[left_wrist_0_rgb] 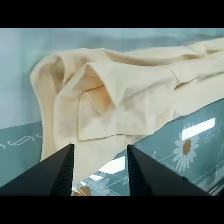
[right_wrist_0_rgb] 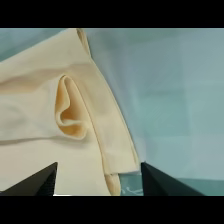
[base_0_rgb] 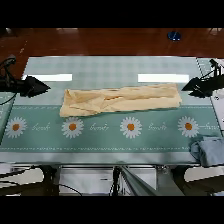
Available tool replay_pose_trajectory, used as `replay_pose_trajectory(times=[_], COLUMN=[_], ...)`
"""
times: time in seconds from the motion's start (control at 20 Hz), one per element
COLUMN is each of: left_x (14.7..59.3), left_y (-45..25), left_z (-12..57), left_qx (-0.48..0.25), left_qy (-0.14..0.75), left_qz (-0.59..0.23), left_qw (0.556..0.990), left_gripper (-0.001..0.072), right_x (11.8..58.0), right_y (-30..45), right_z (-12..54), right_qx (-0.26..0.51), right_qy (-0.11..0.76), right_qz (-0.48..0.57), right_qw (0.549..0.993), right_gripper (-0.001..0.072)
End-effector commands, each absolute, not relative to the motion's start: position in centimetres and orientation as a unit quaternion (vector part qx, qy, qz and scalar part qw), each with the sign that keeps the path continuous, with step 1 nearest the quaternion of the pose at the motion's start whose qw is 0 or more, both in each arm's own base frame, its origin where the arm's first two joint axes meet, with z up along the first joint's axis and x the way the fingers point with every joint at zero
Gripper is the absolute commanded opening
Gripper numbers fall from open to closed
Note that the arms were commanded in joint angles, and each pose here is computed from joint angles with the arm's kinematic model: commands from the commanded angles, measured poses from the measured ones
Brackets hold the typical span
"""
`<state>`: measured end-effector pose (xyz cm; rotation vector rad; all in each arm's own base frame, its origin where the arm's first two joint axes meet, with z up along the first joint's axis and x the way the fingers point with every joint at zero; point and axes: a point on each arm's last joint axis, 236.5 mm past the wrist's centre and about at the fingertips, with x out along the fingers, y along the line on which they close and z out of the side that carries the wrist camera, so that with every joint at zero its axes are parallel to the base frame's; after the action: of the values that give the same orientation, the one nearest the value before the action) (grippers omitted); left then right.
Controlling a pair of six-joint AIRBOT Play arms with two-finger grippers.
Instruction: Fold the shirts.
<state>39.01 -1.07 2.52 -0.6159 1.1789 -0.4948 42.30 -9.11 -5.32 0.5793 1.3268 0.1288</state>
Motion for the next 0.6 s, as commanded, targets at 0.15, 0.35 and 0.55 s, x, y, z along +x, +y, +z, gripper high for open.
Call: replay_pose_trajectory(times=[0.15,0.35,0.55], left_x=[38.9,38.9,38.9], left_y=[-4.4,-4.6,-4.6], left_z=[2.7,2.7,2.7], left_qx=[-0.255,-0.255,-0.254], left_qy=[0.551,0.551,0.551], left_qz=[-0.256,-0.257,-0.257], left_qw=[0.753,0.752,0.752], left_gripper=[0.0387,0.0388,0.0387], right_x=[43.0,43.0,44.5], right_y=[-6.8,-3.4,0.3], right_z=[-8.4,-11.7,-10.8], right_qx=[0.366,0.361,0.348], right_qy=[0.604,0.636,0.630], right_qz=[0.115,0.132,0.165], right_qw=[0.698,0.669,0.674], right_gripper=[0.0603,0.0591,0.0066])
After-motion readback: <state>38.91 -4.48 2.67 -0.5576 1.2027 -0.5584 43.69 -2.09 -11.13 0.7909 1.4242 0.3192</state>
